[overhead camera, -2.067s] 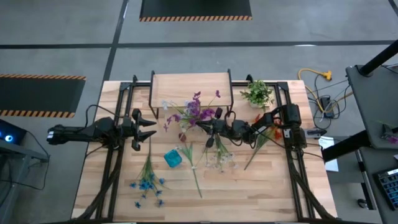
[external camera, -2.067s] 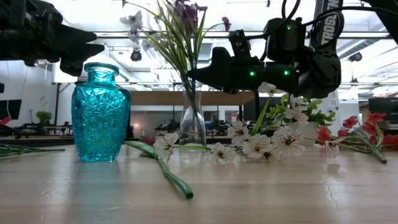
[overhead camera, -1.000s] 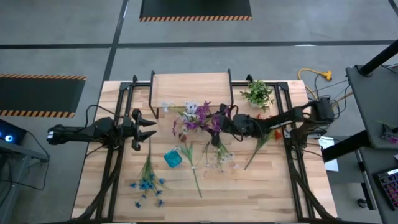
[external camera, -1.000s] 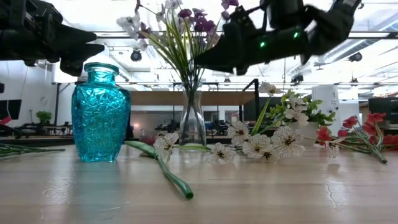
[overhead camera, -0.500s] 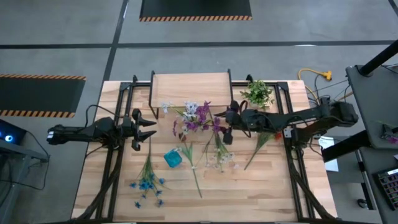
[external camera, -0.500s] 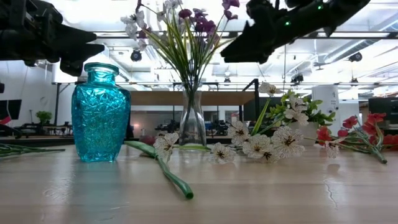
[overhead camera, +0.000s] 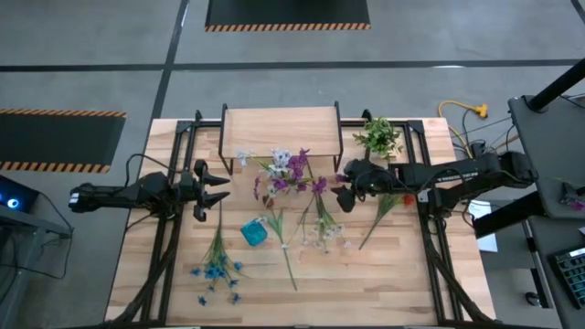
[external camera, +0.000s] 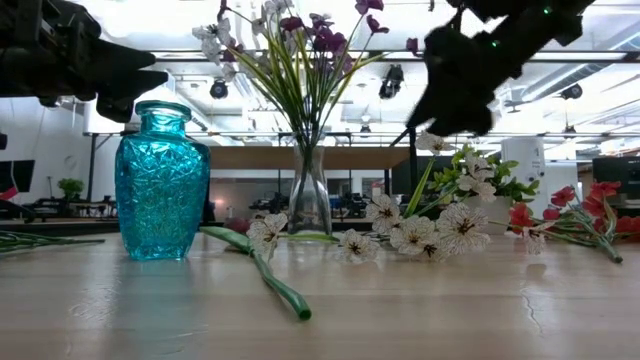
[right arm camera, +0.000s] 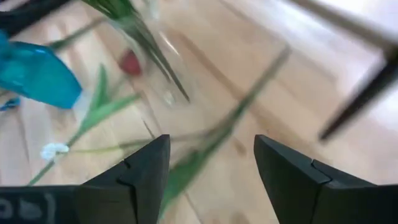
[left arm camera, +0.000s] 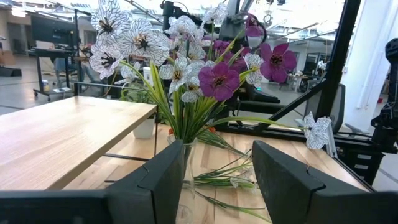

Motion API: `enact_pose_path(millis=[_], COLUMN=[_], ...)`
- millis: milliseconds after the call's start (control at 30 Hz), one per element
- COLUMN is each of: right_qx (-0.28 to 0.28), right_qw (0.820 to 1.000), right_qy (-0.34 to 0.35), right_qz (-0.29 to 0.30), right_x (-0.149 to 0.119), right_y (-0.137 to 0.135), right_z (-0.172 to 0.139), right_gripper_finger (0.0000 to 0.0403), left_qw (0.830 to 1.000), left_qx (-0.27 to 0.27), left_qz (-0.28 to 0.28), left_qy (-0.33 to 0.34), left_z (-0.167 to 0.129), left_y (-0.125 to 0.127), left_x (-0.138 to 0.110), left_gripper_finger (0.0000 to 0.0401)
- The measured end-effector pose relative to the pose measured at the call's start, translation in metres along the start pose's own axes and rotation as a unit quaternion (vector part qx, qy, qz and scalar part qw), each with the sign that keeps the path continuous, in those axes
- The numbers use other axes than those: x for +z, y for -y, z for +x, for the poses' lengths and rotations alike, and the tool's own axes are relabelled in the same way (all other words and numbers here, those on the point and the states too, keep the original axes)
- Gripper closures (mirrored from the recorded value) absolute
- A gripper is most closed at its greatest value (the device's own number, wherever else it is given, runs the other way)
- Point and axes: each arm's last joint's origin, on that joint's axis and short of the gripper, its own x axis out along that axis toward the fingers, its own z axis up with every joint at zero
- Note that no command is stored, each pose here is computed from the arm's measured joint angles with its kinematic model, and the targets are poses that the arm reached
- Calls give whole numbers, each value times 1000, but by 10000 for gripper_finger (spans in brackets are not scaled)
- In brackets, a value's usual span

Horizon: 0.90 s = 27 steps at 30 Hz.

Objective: Pick and place flowers into a vace then onto a shelf
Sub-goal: Put the orange flowers into the transparent vase

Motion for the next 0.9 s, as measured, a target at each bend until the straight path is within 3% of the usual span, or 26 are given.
enact_pose_path(millis=[267,667,900], right_qx=[-77,-169,-190], right_qw=[988,963,947], right_qy=[-83,-100,-125], right_qz=[109,184,227], right_x=[-20,-43,-62], right_y=[11,8,-4], right_z=[-3,-15,-27], right_gripper_finger=[180,180,180], left_qw=[1000,1000,1000], left_qx=[0,0,0], left_qz=[0,0,0], left_qy=[0,0,0], left_z=[0,0,0], left_y=[0,0,0], left_x=[0,0,0], left_gripper_finger=[227,227,227])
